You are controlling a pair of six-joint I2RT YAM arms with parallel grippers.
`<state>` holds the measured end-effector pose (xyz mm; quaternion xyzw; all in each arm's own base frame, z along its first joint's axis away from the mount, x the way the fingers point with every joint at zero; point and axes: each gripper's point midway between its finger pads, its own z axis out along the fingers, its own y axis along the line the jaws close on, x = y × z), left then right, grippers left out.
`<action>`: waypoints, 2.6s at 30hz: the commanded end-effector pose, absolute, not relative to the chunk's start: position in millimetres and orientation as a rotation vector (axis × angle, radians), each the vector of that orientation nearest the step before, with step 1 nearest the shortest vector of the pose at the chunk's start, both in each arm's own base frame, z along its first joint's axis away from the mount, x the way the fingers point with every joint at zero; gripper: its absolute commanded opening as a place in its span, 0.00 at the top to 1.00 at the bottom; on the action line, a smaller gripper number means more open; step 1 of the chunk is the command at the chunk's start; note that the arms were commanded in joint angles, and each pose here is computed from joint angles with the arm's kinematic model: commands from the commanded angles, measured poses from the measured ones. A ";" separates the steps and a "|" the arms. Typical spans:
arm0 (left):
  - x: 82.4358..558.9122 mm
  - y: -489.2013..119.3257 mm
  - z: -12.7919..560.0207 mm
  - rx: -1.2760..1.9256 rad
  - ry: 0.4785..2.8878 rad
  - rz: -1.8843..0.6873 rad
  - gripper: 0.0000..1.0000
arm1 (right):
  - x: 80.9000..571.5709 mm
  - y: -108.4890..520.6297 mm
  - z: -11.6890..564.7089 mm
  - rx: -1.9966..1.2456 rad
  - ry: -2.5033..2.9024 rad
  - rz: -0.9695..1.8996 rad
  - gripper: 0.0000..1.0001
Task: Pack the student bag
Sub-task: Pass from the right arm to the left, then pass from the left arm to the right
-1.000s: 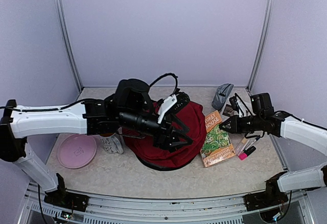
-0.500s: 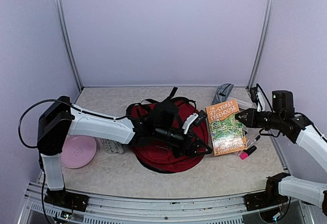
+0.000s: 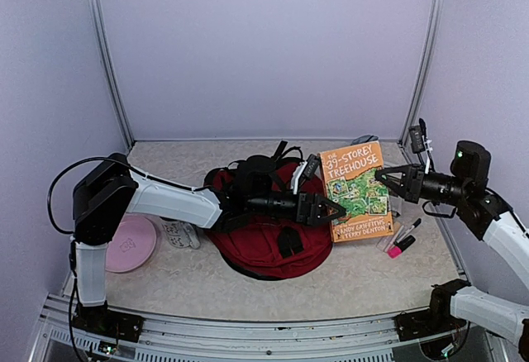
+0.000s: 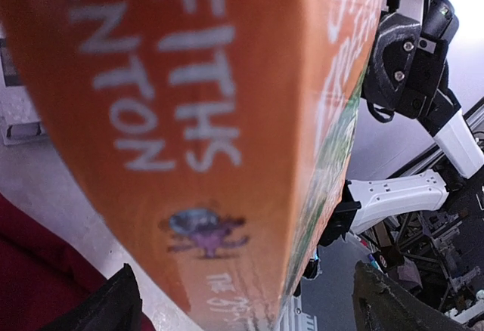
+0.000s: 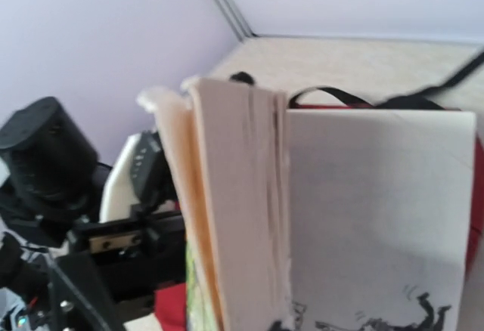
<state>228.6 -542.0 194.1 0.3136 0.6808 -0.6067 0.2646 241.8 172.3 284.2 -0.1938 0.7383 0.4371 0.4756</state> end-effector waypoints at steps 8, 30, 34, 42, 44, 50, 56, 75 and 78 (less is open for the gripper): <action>194.5 -547.4 281.5 0.950 1.439 -1.751 0.76 | 210.1 188.3 318.9 -0.647 1.597 1.233 1.00; 143.0 -521.1 344.6 1.216 1.155 -1.495 1.00 | 187.9 197.8 331.8 -0.846 1.499 1.276 0.00; 157.7 -532.3 325.1 1.294 1.281 -1.284 1.00 | 173.6 196.9 362.1 -0.963 1.432 1.193 0.00; 214.5 -495.4 285.8 1.410 1.510 -0.603 1.00 | 169.9 176.2 382.1 -1.072 1.505 0.785 0.00; 216.3 -491.9 279.1 1.461 1.543 -0.519 1.00 | 166.1 179.3 390.4 -1.106 1.469 0.797 0.00; 212.5 -495.9 281.1 1.505 1.518 -0.433 1.00 | 164.2 187.3 402.2 -1.153 1.382 0.814 0.00; 195.5 -503.1 276.0 1.576 1.478 -0.436 1.00 | 182.1 208.4 370.7 -1.184 1.502 0.847 0.00; 183.9 -503.3 277.9 1.609 1.458 -0.503 1.00 | 187.4 248.3 282.8 -1.277 1.705 0.839 0.45; 184.4 -501.7 275.6 1.610 1.470 -0.494 1.00 | 182.5 250.5 290.1 -1.279 1.661 0.865 0.85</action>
